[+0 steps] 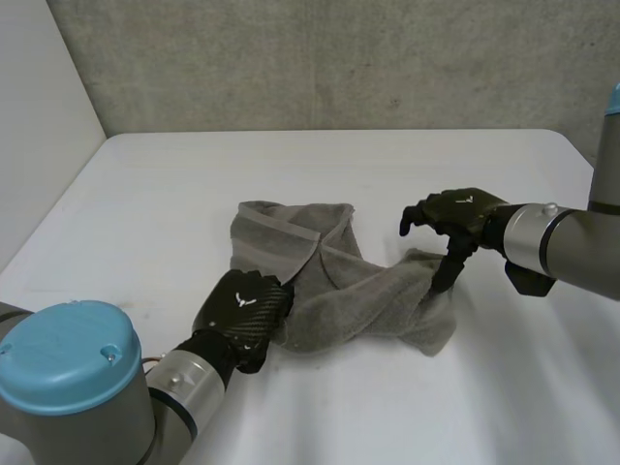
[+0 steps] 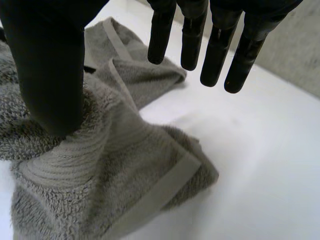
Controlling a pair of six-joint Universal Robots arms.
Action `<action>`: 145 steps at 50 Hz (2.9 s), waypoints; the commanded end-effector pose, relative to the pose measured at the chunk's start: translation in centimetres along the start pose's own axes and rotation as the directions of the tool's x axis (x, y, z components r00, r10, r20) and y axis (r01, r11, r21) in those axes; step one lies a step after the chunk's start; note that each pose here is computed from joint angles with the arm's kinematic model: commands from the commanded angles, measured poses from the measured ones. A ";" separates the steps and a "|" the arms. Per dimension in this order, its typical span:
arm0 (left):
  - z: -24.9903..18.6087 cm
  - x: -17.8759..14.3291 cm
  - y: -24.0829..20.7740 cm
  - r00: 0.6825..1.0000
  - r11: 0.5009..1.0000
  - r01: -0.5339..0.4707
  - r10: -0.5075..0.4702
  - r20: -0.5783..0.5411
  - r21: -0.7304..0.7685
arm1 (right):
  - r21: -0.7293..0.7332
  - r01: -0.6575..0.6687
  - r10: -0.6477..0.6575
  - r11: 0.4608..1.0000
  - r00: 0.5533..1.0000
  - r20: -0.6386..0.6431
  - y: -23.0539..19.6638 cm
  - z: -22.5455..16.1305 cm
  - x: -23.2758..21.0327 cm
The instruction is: Fold the towel.
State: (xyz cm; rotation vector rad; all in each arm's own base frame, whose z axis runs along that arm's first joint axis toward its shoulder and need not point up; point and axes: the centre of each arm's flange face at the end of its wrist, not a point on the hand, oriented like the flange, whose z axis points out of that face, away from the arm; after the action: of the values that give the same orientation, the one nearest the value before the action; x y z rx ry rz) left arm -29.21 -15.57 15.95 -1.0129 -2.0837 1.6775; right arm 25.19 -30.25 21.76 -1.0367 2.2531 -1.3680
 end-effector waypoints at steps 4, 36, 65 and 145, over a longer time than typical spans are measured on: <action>-0.5 -0.2 0.2 1.000 1.000 0.001 -0.001 0.006 -0.005 | -0.095 -0.105 0.114 0.990 0.989 0.096 1.2 1.7 2.4; 0.4 -3.3 0.6 0.994 0.999 0.032 -0.029 0.103 -0.030 | -0.110 0.050 -0.031 0.993 0.986 0.165 0.3 0.2 2.8; 2.1 -5.4 -0.3 0.987 0.999 0.039 -0.040 0.153 0.010 | -0.087 -0.032 0.054 0.996 0.964 0.261 3.5 5.4 -3.0; 2.0 -4.9 -3.8 0.973 0.995 -0.081 0.067 0.223 0.055 | -0.069 0.325 -0.332 0.943 0.912 -0.242 6.5 -1.2 3.4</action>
State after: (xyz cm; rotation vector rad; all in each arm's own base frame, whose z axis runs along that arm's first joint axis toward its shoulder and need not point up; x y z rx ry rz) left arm -30.98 -15.33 18.45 -1.0899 -2.0413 1.8366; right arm 20.50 -28.86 17.47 -1.3866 2.3432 -1.6004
